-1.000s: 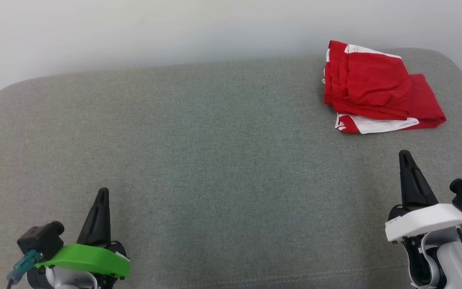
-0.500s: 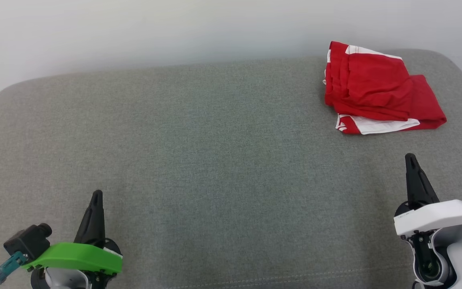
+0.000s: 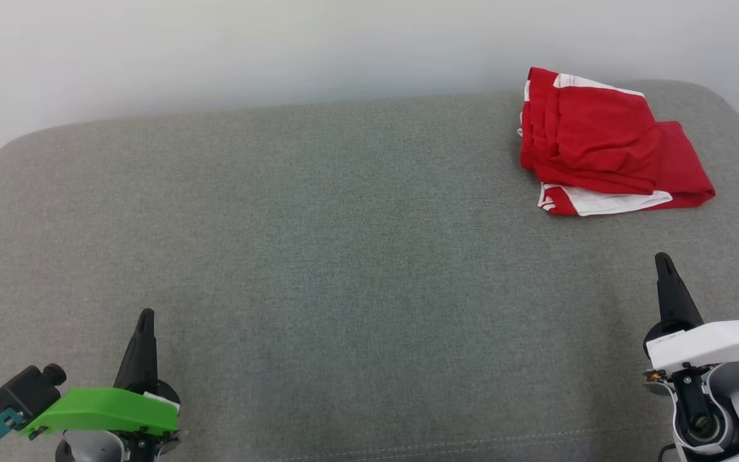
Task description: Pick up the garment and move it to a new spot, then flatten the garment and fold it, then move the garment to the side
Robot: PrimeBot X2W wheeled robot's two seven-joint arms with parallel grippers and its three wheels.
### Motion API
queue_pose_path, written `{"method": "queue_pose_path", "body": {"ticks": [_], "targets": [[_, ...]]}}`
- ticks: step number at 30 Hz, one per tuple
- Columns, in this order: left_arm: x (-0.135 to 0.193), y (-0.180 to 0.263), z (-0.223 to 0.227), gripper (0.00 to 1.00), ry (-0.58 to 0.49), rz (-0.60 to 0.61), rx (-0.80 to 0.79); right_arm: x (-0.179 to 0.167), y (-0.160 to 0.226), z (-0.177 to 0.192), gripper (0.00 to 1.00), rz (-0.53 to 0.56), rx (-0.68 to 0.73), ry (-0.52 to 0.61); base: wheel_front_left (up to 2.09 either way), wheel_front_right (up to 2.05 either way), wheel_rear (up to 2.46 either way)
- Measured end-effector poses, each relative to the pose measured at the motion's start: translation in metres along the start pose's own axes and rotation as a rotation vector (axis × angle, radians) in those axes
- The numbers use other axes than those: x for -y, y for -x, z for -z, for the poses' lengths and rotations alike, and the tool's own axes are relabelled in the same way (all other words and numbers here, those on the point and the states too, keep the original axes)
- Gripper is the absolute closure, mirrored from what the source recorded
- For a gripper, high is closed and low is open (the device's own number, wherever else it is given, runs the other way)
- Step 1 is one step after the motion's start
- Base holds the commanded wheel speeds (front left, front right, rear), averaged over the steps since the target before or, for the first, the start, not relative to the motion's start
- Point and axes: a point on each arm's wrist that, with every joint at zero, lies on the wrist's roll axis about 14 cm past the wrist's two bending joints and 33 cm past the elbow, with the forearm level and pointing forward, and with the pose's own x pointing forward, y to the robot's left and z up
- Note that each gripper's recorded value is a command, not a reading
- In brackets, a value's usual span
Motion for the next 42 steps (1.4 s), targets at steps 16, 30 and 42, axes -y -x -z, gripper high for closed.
{"method": "queue_pose_path", "body": {"ticks": [16,30,42], "targets": [[-0.011,0.001,-0.003,1.00,0.193,-0.041,-0.006,0.004,-0.004,0.003,1.00,0.020,-0.027,-0.247,0.00,0.00,0.00],[-0.016,0.000,-0.006,1.00,0.362,-0.063,-0.007,0.009,-0.005,0.004,1.00,0.033,-0.042,-0.444,0.00,0.00,0.00],[-0.016,-0.002,-0.010,1.00,0.507,-0.059,-0.005,0.007,-0.008,0.003,1.00,0.020,-0.040,-0.632,0.00,0.00,0.00]]}}
